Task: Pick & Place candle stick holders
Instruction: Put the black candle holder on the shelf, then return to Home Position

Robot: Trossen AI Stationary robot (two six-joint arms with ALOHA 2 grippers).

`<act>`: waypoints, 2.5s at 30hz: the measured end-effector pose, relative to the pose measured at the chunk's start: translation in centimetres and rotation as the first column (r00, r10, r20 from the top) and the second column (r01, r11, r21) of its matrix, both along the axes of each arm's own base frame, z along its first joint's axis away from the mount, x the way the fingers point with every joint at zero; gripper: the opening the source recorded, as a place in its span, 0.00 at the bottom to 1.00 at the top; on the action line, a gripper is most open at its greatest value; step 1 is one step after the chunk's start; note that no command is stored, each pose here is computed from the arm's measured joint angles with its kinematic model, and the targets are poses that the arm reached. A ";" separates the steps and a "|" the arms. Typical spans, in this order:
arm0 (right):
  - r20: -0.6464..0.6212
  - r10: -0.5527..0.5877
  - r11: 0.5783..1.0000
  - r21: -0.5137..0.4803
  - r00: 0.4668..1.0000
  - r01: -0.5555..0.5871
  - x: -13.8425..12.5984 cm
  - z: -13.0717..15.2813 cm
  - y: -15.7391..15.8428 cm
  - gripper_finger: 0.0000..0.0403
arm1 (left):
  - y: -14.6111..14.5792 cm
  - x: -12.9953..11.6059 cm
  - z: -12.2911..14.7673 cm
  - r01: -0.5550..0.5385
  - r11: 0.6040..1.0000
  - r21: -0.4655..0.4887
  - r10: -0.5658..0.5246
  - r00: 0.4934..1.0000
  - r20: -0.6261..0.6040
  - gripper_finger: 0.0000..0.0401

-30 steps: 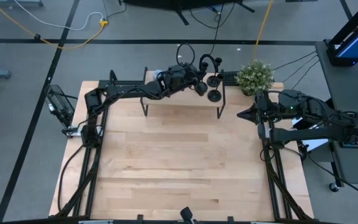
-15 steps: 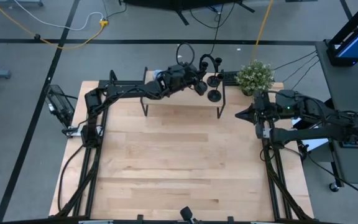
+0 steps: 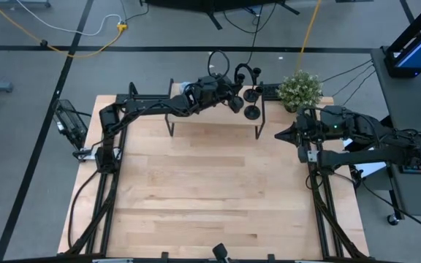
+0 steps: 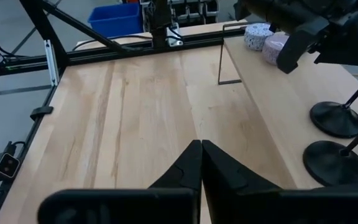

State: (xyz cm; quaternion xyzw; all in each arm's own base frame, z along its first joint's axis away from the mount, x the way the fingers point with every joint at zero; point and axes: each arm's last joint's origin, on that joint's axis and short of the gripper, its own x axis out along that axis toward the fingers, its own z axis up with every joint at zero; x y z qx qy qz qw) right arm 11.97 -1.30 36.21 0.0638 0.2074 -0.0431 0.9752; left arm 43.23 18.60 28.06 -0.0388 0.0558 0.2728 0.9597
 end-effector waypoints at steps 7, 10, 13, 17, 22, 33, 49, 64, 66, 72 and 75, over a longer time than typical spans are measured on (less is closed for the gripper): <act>0.000 0.000 1.000 0.000 1.000 0.000 0.0 0.0 0.0 0.00 | 0.0 0.0 -0.4 0.006 1.000 -0.012 -0.006 0.999 -0.038 0.12; 0.000 0.001 1.000 0.000 1.000 -0.001 0.0 0.0 0.0 0.00 | 0.0 0.0 -0.5 0.000 1.000 -0.013 -0.001 0.999 -0.048 0.18; 0.000 0.002 1.000 0.001 1.000 -0.002 0.0 0.0 0.0 0.00 | 0.0 -0.1 -0.5 -0.003 1.000 -0.016 0.003 0.999 -0.053 0.24; 0.000 0.003 1.000 0.001 1.000 -0.003 0.0 0.0 0.0 0.00 | 0.0 -0.1 -0.5 -0.004 1.000 -0.016 0.003 0.999 -0.050 0.33; 0.000 0.003 1.000 0.001 1.000 -0.003 0.0 0.0 0.0 0.00 | 0.0 -0.1 -0.5 -0.006 1.000 -0.028 0.005 0.999 -0.045 0.44; -0.001 0.005 1.000 0.002 1.000 -0.005 0.0 0.0 0.0 0.00 | -0.6 -1.0 0.2 -0.029 0.998 -0.057 0.022 0.992 -0.124 0.63; -0.031 0.018 0.999 -0.030 0.999 -0.019 -0.6 -0.2 0.1 0.00 | -4.8 -7.4 6.3 -0.037 0.993 -0.114 -0.008 0.930 -0.368 0.73; -0.170 0.010 1.000 0.007 0.985 -0.008 -2.3 -1.4 0.3 0.00 | -15.3 -14.1 9.3 0.105 0.949 -0.297 -0.224 0.888 -0.401 0.73; -0.168 -0.002 0.999 0.034 0.986 0.008 -2.3 -1.4 0.3 0.00 | -17.2 -14.3 8.2 0.172 0.941 -0.293 -0.268 0.905 -0.331 0.73; -0.171 -0.015 0.998 0.064 0.985 0.026 -2.1 -1.9 0.3 0.00 | -21.4 -17.4 4.2 0.265 0.912 -0.314 -0.337 0.919 -0.204 0.73; -0.178 -0.018 0.998 0.062 0.984 0.030 -2.3 -2.8 0.3 0.00 | -22.3 -20.1 3.6 0.289 0.908 -0.302 -0.338 0.933 -0.125 0.73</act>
